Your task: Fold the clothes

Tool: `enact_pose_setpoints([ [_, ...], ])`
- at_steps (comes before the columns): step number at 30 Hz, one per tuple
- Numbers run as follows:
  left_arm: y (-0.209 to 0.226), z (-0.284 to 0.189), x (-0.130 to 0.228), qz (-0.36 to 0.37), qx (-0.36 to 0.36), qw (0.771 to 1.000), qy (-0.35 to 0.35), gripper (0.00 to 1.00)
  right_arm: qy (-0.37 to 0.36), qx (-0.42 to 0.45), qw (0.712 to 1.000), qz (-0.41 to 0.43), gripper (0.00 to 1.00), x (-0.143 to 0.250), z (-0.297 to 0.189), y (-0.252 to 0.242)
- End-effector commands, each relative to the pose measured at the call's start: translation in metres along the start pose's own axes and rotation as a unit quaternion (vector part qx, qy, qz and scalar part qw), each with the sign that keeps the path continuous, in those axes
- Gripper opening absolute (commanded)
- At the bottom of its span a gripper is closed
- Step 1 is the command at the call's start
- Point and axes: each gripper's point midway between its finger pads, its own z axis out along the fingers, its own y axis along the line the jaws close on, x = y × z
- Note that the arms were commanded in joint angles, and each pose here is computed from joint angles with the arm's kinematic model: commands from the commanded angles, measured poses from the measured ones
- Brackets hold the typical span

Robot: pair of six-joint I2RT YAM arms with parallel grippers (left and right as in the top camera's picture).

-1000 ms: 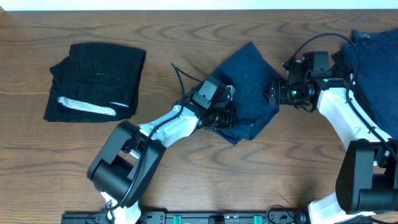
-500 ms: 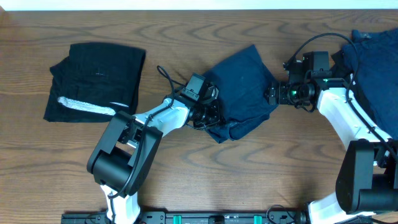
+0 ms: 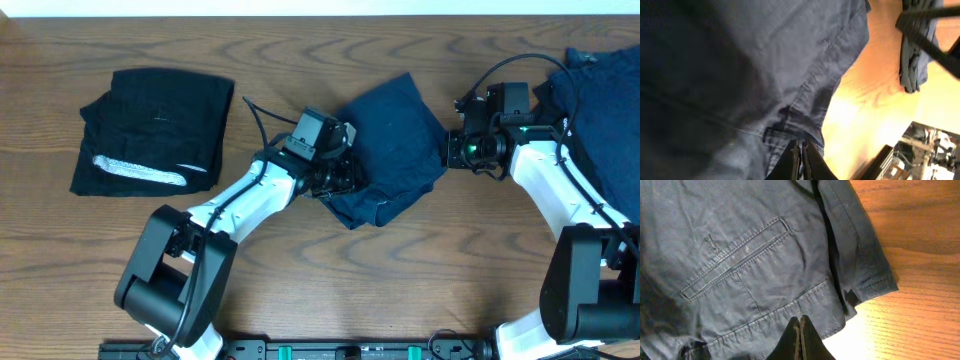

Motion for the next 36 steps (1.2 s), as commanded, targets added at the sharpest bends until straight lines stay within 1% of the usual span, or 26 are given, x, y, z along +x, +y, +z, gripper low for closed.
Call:
enact_pose_setpoints([
  [1, -0.006, 0.014, 0.015, 0.032, 0.005, 0.999, 0.028, 0.06, -0.014, -0.003, 1.000, 0.004, 0.01, -0.008, -0.003, 0.000],
  [3, -0.008, 0.021, 0.019, 0.049, 0.007, 0.998, 0.034, 0.06, -0.018, -0.002, 1.000, 0.003, 0.01, -0.011, 0.001, -0.002],
  [5, -0.007, 0.024, 0.019, 0.048, 0.006, 0.998, 0.035, 0.06, -0.015, -0.002, 1.000, 0.004, 0.01, -0.010, 0.008, -0.004],
  [13, 0.008, 0.032, 0.026, 0.037, -0.007, 0.998, 0.051, 0.06, 0.033, -0.004, 0.999, 0.020, 0.01, 0.010, 0.049, -0.018],
  [19, 0.038, 0.050, 0.041, -0.008, -0.036, 0.996, 0.086, 0.06, 0.037, -0.001, 0.999, 0.021, 0.01, 0.012, 0.053, -0.020],
  [23, 0.041, 0.048, 0.037, -0.021, -0.031, 0.996, 0.084, 0.06, 0.038, 0.010, 0.999, 0.022, 0.01, 0.013, 0.053, -0.024],
  [25, 0.036, 0.043, 0.033, -0.019, -0.020, 0.996, 0.080, 0.06, 0.035, 0.004, 0.999, 0.021, 0.01, 0.011, 0.051, -0.021],
  [28, 0.019, 0.025, 0.018, 0.011, -0.002, 0.998, 0.054, 0.06, 0.014, -0.026, 0.999, 0.013, 0.01, -0.003, 0.042, -0.007],
  [31, -0.006, -0.004, -0.007, 0.050, 0.012, 0.999, -0.002, 0.06, -0.024, -0.062, 0.998, -0.004, 0.01, -0.031, 0.023, 0.013],
  [33, -0.011, -0.028, -0.028, 0.066, -0.007, 0.996, -0.058, 0.06, -0.049, -0.086, 0.995, -0.015, 0.01, -0.051, 0.010, 0.027],
  [36, 0.002, -0.061, -0.058, 0.065, -0.069, 0.985, -0.144, 0.08, -0.088, -0.112, 0.990, -0.015, 0.02, -0.081, -0.005, 0.042],
])
